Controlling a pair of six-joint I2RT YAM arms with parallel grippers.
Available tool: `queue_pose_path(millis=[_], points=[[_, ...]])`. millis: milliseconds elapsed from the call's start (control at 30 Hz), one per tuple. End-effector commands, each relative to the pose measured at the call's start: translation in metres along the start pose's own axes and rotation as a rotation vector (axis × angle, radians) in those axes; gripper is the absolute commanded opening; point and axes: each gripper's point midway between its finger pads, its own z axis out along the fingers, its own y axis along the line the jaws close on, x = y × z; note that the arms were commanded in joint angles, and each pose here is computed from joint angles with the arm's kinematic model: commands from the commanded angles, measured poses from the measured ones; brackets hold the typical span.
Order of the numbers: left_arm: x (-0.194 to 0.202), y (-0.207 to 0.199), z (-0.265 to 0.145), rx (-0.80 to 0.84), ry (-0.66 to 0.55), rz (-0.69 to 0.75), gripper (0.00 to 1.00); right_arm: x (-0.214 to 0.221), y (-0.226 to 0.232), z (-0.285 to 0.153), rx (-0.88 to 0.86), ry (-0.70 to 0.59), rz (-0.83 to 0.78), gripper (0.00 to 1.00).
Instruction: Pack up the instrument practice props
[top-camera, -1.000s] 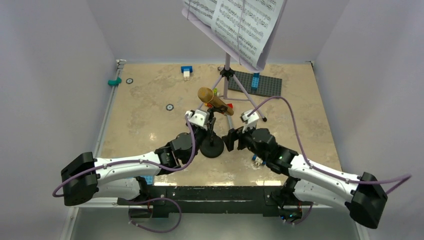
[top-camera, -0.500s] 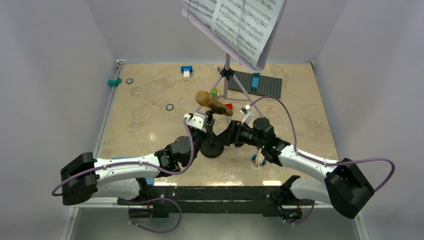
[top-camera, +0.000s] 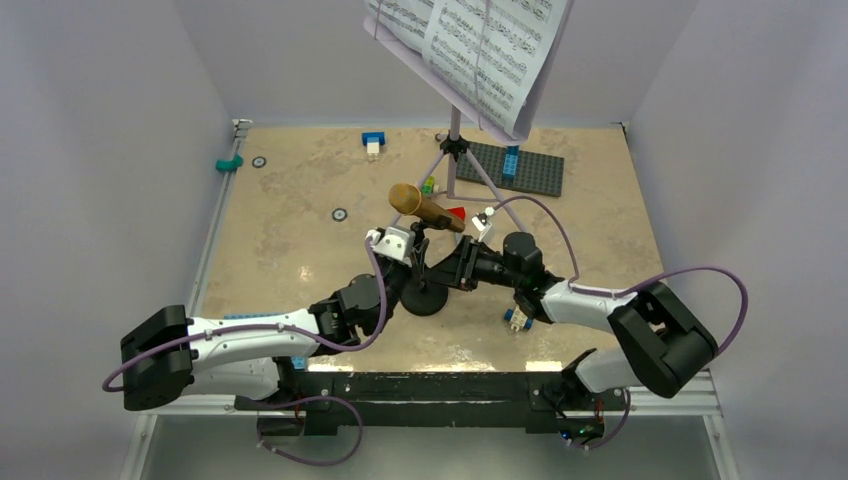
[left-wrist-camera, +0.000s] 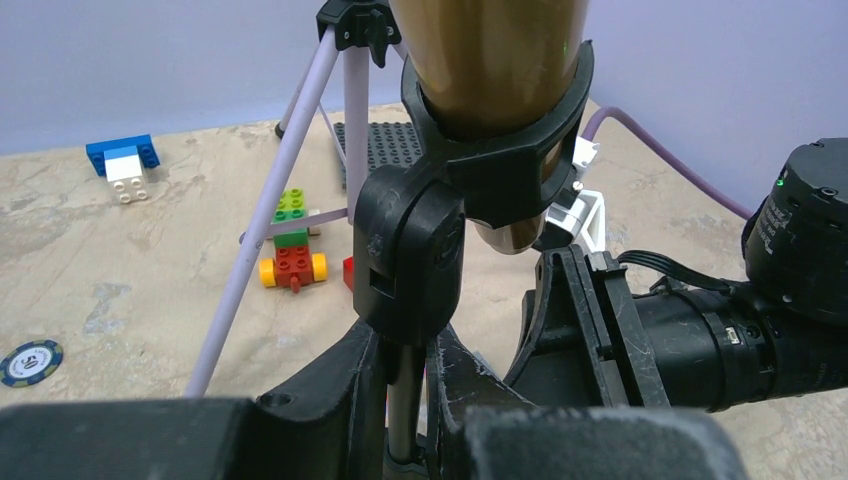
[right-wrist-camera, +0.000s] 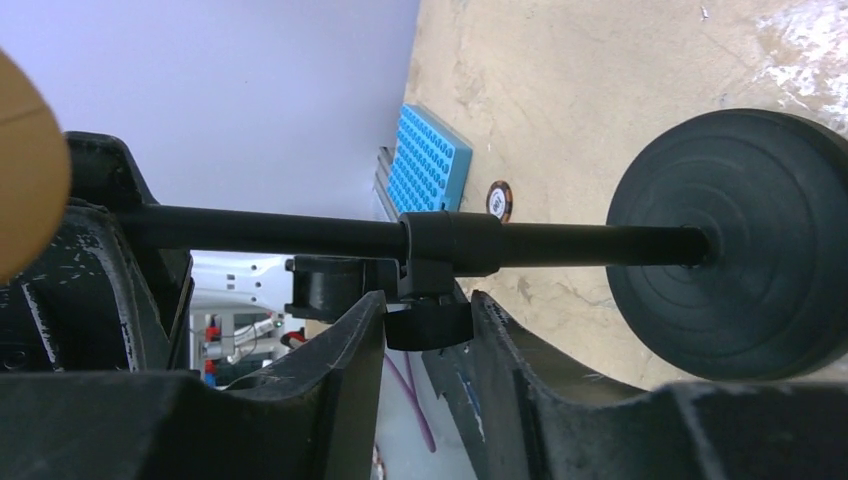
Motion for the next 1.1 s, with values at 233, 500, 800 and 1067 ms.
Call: queue_pose_path(millis=[233,500,800,1067], points=[[0.061,0.004,-0.016,0.014,0.165,0.093,0.00,-0.007,0.021,0.004,-0.093,0.008,-0.059,0.02],[0.067,0.003,-0.013,0.003,0.187,0.110,0.00,-0.017,0.002,-0.012,0.082,-0.040,-0.350,0.00],[0.073,-0.003,-0.010,0.017,0.204,0.114,0.00,-0.020,-0.015,-0.019,0.266,-0.029,-0.583,0.00],[0.072,-0.003,-0.009,0.012,0.207,0.118,0.00,-0.009,-0.005,-0.016,0.157,-0.030,-0.367,0.50]])
